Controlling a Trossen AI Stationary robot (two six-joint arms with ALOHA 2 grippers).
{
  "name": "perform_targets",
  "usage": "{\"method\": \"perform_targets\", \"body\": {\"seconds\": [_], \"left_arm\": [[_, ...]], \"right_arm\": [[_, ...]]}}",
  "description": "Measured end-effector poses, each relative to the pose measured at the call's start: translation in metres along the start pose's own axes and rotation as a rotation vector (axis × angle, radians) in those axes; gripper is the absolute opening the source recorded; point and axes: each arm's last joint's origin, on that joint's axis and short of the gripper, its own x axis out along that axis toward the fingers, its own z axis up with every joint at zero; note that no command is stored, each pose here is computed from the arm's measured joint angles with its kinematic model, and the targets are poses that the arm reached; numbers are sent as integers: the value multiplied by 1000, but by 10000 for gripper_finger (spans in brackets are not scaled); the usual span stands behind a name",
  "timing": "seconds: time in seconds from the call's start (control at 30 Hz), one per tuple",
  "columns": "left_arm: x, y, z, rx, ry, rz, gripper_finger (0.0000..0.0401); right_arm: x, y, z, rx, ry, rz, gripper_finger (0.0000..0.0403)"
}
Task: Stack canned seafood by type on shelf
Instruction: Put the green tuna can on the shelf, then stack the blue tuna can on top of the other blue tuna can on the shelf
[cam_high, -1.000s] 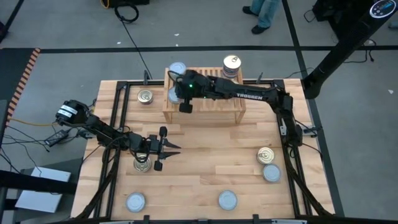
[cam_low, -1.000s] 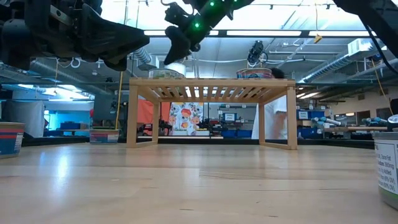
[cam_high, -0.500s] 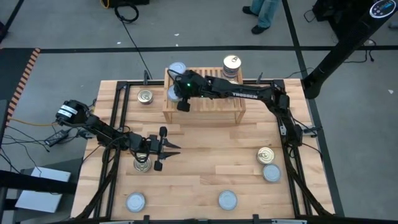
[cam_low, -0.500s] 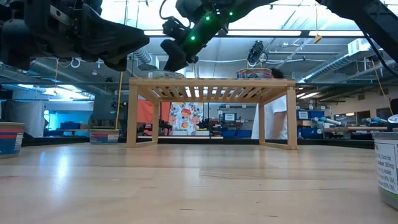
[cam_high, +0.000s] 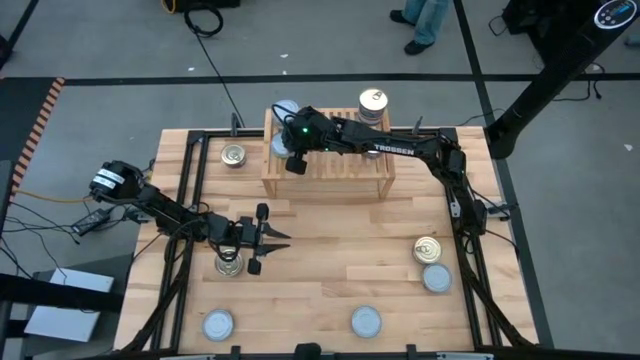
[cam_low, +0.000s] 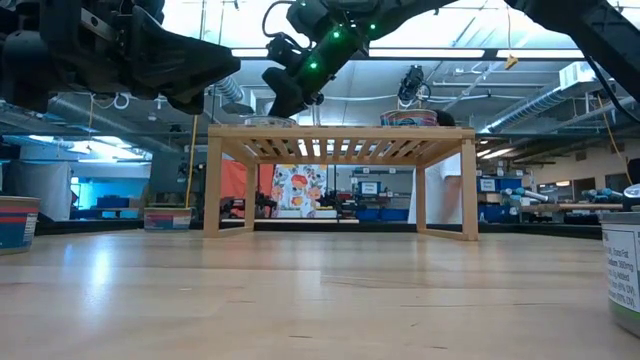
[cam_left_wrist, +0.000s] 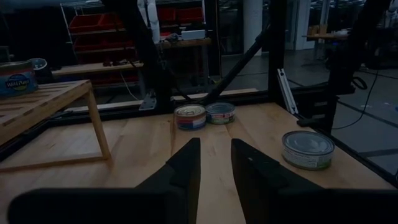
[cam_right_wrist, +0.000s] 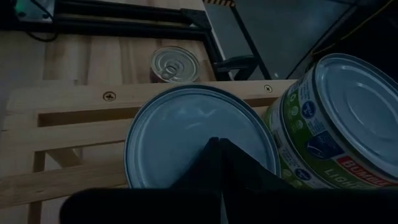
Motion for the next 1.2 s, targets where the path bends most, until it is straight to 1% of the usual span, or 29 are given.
{"method": "perform_targets", "body": {"seconds": [0.17,0.27,0.4,0.5,0.63,0.7,0.73,0.83,0.87,0.93,1.0,1.13,1.2], "left_arm": [[0,0,0,0,0,0,95],[0,0,0,0,0,0,95],[0,0,0,0,1,0,95],[0,0,-1,1,6,0,95],[0,0,-1,0,9,0,95],[0,0,-1,-1,9,-5,95],[0,0,-1,-1,9,-7,95],[0,-2,-1,0,8,-20,95],[-1,-3,-1,1,7,-26,95],[-1,-4,-1,3,6,-32,95],[-1,-4,-1,7,6,-33,95],[-1,-4,-1,9,12,-33,95],[-1,-5,-2,13,16,-33,95]], "right_arm": [[-2,0,2,-18,-13,-5,9],[-10,4,6,-66,-2,7,10],[-31,14,19,-96,-22,30,10],[-46,27,24,-121,-14,60,8],[-52,51,22,-166,32,113,5],[-52,63,21,-191,29,140,4],[-51,69,20,-202,19,167,4],[-48,82,13,-169,0,317,2],[-46,86,10,-163,-9,350,2],[-46,91,5,-159,-18,360,2],[-46,98,-1,-163,-35,346,2],[-46,115,-20,-170,-49,331,1],[-53,121,-30,-160,-66,323,1]]}}
